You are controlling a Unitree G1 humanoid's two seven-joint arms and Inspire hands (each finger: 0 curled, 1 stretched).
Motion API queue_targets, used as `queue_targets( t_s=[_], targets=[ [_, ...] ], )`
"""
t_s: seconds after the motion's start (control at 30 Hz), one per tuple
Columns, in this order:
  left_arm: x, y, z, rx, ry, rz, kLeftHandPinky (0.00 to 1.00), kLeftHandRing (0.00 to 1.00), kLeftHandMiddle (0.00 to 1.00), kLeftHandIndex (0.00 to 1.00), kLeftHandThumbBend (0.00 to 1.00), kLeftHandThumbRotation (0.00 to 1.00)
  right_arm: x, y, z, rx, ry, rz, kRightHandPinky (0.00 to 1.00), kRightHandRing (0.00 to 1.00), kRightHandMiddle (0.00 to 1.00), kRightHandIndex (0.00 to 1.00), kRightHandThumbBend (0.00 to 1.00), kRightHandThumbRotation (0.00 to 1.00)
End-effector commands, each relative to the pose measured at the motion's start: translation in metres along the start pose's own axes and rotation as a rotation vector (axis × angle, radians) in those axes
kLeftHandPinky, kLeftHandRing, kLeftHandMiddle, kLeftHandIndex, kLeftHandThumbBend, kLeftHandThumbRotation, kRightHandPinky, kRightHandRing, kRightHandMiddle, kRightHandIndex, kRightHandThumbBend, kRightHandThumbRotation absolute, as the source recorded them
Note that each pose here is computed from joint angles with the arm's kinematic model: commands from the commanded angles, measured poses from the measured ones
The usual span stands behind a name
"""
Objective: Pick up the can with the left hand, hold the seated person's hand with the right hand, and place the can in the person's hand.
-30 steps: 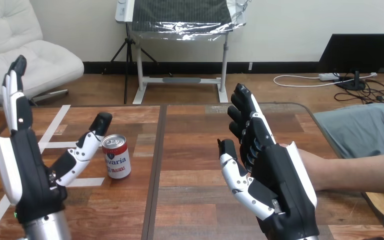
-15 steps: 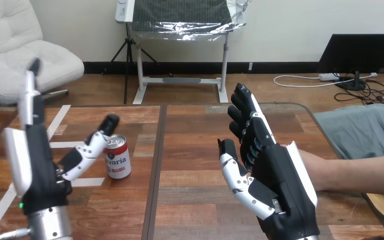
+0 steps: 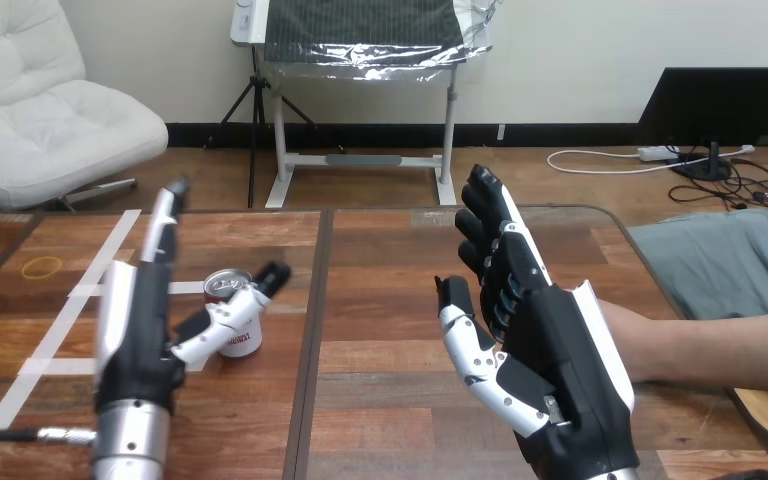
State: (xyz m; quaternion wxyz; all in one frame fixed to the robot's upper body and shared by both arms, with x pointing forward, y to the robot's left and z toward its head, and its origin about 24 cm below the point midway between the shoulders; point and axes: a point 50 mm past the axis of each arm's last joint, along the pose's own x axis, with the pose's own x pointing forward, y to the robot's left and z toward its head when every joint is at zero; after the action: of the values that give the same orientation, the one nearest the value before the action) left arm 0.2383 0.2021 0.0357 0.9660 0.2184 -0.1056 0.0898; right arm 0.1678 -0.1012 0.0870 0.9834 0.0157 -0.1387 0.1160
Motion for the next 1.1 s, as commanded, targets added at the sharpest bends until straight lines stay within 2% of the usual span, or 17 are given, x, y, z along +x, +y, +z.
queue_targets(
  t_s=[0.0,0.1,0.2,0.37,0.73,1.07],
  targets=[
    [0.026,-0.004,0.015,-0.040,-0.047,-0.093,0.96,0.99,0.99,0.98,0.92,0.55,0.012,-0.001,0.012,0.008,-0.074,-0.010,1.00,1.00,1.00,1.00,0.00,0.00],
    [0.030,-0.005,0.014,-0.047,-0.030,-0.124,0.97,0.99,0.99,0.98,0.93,0.54,0.012,-0.002,0.012,0.009,-0.074,-0.006,1.00,1.00,1.00,1.00,0.00,0.00],
    [0.040,-0.007,0.012,-0.021,0.005,-0.190,0.97,1.00,1.00,0.99,0.96,0.56,0.013,-0.002,0.012,0.009,-0.075,0.003,1.00,1.00,1.00,1.00,0.00,0.00],
    [0.047,-0.008,0.012,0.001,0.016,-0.215,0.97,1.00,1.00,0.99,0.98,0.57,0.013,-0.003,0.012,0.001,-0.075,0.007,1.00,1.00,1.00,1.00,0.00,0.00],
    [0.055,-0.008,0.012,0.049,0.024,-0.222,0.96,0.99,1.00,1.00,0.99,0.57,0.014,-0.004,0.013,-0.003,-0.079,0.019,1.00,1.00,1.00,1.00,0.00,0.00],
    [0.060,-0.007,0.008,0.086,0.018,-0.175,0.96,0.98,0.99,0.98,1.00,0.58,0.017,-0.006,0.013,-0.005,-0.089,0.039,1.00,1.00,1.00,1.00,0.00,0.00]
  ],
)
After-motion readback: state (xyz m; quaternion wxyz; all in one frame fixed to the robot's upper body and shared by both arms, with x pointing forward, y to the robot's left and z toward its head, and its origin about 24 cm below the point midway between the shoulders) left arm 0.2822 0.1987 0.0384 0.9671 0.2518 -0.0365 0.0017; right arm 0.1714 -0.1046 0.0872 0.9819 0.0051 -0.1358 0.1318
